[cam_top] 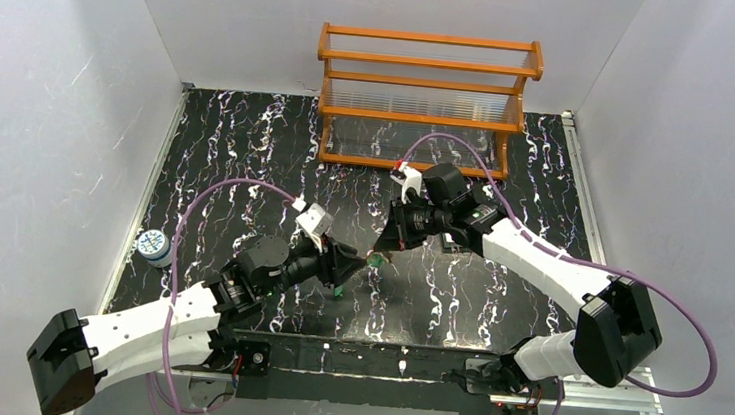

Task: Put the keys on the keyring

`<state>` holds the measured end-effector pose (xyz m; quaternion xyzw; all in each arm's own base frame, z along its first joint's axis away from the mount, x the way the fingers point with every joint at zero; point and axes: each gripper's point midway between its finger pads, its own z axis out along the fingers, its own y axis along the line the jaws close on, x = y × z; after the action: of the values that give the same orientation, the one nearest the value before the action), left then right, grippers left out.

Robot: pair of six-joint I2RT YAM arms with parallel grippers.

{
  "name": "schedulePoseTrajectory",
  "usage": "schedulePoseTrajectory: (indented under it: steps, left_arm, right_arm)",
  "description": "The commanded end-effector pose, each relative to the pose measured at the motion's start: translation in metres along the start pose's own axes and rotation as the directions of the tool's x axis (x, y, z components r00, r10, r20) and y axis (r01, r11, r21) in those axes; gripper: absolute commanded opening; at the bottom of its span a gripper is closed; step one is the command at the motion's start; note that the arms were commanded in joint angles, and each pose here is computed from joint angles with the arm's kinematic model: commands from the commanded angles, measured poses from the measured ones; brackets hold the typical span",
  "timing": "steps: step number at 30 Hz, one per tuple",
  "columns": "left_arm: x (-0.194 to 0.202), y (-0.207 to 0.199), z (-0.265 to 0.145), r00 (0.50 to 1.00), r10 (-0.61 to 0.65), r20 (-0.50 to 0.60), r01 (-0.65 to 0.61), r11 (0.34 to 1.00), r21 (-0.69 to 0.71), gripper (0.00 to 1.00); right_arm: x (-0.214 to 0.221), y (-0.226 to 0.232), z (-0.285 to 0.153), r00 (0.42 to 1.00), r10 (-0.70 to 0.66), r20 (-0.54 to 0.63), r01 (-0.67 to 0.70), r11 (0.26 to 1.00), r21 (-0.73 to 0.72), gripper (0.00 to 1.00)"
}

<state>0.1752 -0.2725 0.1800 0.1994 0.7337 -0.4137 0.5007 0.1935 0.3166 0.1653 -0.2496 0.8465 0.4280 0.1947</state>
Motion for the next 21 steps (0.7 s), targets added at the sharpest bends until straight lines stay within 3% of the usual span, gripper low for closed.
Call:
schedulePoseTrajectory:
  steps: [1, 5, 12, 17, 21]
  left_arm:
    - [-0.007, -0.010, -0.004, 0.993, 0.109, 0.048, -0.112, 0.991, 0.071, 0.36]
    - [-0.011, -0.004, -0.008, 0.986, 0.143, 0.083, -0.147, 0.988, 0.043, 0.36]
    - [0.000, 0.002, -0.008, 0.992, 0.111, 0.059, -0.112, 0.993, 0.024, 0.36]
    - [0.005, 0.009, -0.008, 0.995, 0.082, 0.053, -0.081, 0.997, -0.011, 0.36]
    - [0.009, 0.010, -0.009, 0.997, 0.066, 0.046, -0.065, 0.998, -0.012, 0.35]
  right_arm:
    - [-0.021, 0.000, -0.010, 0.999, -0.011, 0.035, 0.009, 0.998, 0.068, 0.01]
    - [-0.026, -0.033, -0.015, 0.998, -0.045, 0.047, 0.032, 0.967, 0.252, 0.01]
    - [0.017, -0.059, 0.019, 0.992, -0.025, -0.120, 0.062, 0.948, 0.313, 0.01]
    - [0.049, -0.056, 0.051, 0.969, -0.028, -0.246, 0.096, 0.958, 0.269, 0.01]
    - [0.056, -0.039, 0.062, 0.967, -0.015, -0.254, 0.055, 0.987, 0.152, 0.01]
